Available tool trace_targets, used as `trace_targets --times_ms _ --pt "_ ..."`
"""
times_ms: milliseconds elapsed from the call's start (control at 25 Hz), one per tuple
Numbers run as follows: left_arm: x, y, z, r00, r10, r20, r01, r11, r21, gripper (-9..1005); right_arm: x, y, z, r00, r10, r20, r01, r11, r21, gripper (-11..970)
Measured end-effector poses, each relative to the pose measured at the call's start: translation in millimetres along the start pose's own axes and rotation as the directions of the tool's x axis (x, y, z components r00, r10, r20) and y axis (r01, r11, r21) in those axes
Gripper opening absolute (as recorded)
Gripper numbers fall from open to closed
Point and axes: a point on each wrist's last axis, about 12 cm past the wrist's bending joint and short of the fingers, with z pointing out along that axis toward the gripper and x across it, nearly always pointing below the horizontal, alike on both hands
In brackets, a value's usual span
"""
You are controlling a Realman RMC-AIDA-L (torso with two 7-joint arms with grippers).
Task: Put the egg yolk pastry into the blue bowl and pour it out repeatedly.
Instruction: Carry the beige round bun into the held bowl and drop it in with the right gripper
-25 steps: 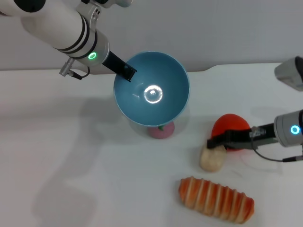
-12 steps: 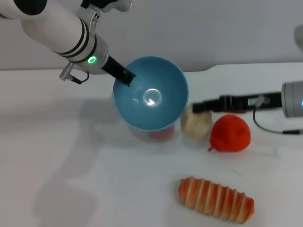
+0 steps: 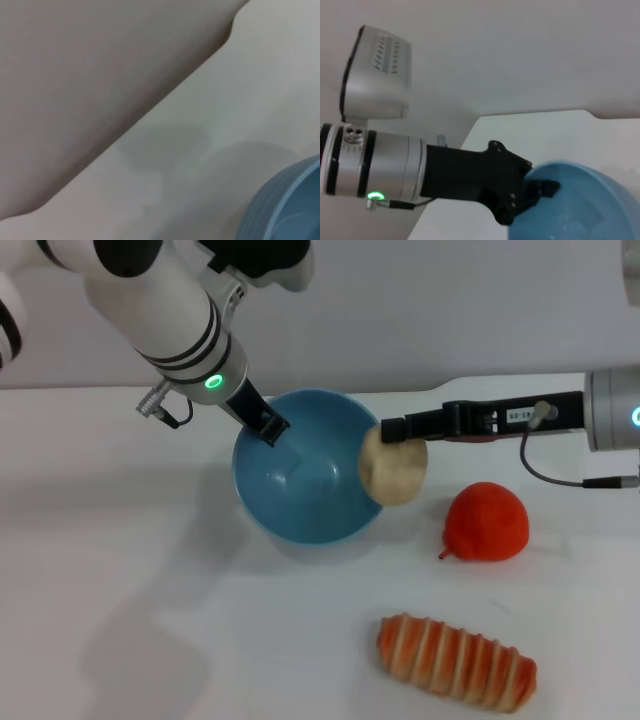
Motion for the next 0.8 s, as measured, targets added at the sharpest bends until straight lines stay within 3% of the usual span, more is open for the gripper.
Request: trace_targets --times_ms 200,520,800 --pt "2.5 -0.2 0.5 1.000 -0.002 -0.013 0.003 1.000 0.005 -1 -7.1 2.7 3.1 0.999 -0.012 0.030 0.012 1.000 0.001 147" --pt "1.8 -1.1 -2.6 1.000 -0.003 -0.018 0.003 1.000 0.014 0 -6.0 -12.5 11.8 0.998 0.019 0.056 -0.024 0.996 0.083 88" --pt "2.2 -5.1 -2.1 1.000 0.001 -0.018 0.000 0.999 0.041 0 -10.4 -3.6 24.2 0.999 -0.024 0.036 0.022 0.999 0.047 32"
